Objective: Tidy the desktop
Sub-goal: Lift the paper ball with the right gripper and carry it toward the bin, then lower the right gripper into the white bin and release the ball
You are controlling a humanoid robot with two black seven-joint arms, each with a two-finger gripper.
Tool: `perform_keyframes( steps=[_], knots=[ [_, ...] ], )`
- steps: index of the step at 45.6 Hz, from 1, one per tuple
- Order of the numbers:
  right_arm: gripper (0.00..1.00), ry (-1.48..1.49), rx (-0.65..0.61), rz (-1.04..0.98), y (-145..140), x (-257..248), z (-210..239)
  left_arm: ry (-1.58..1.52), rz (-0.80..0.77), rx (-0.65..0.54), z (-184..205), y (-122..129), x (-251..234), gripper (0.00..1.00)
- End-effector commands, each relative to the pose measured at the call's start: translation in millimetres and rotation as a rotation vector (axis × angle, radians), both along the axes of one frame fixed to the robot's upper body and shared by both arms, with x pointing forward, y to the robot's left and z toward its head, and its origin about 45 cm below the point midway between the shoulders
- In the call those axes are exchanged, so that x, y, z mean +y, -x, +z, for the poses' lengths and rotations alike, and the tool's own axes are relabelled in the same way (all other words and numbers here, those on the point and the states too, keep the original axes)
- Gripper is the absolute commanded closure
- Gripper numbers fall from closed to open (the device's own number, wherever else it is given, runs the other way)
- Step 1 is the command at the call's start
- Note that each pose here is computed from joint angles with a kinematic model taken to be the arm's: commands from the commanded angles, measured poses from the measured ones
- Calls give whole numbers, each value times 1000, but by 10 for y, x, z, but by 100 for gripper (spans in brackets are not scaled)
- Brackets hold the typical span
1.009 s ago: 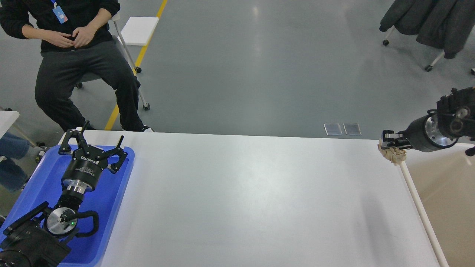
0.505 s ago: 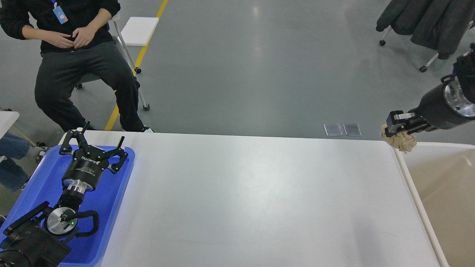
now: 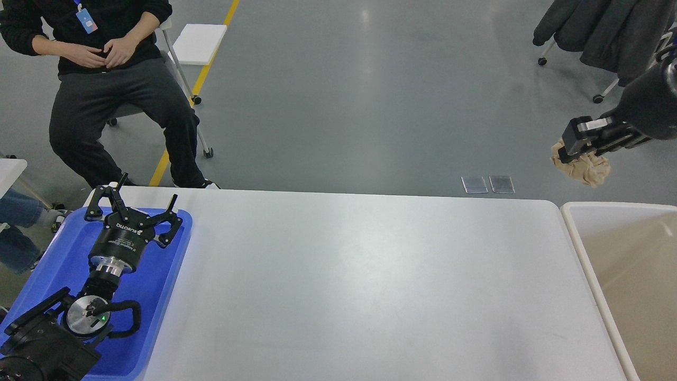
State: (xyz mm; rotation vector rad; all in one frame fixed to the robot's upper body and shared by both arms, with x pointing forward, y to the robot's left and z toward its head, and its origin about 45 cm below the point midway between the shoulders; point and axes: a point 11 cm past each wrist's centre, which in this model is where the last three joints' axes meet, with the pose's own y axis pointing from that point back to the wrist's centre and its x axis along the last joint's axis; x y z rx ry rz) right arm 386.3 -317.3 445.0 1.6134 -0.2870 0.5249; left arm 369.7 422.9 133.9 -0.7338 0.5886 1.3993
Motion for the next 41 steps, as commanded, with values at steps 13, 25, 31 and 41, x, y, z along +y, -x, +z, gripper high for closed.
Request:
perform_keyframes(
  steps=[13, 25, 31, 41],
  knots=[
    [100, -31, -25, -50, 64, -218, 116, 0, 0, 0, 0, 0, 0, 1],
    [100, 2, -27, -111, 122, -529, 53, 0, 0, 0, 0, 0, 0, 1],
    [100, 4, -33, -152, 194, -760, 1, 0, 1, -1, 1, 0, 2, 1],
    [100, 0, -15, -245, 335, -1177, -179, 0, 1, -1, 1, 0, 2, 1]
  ],
)
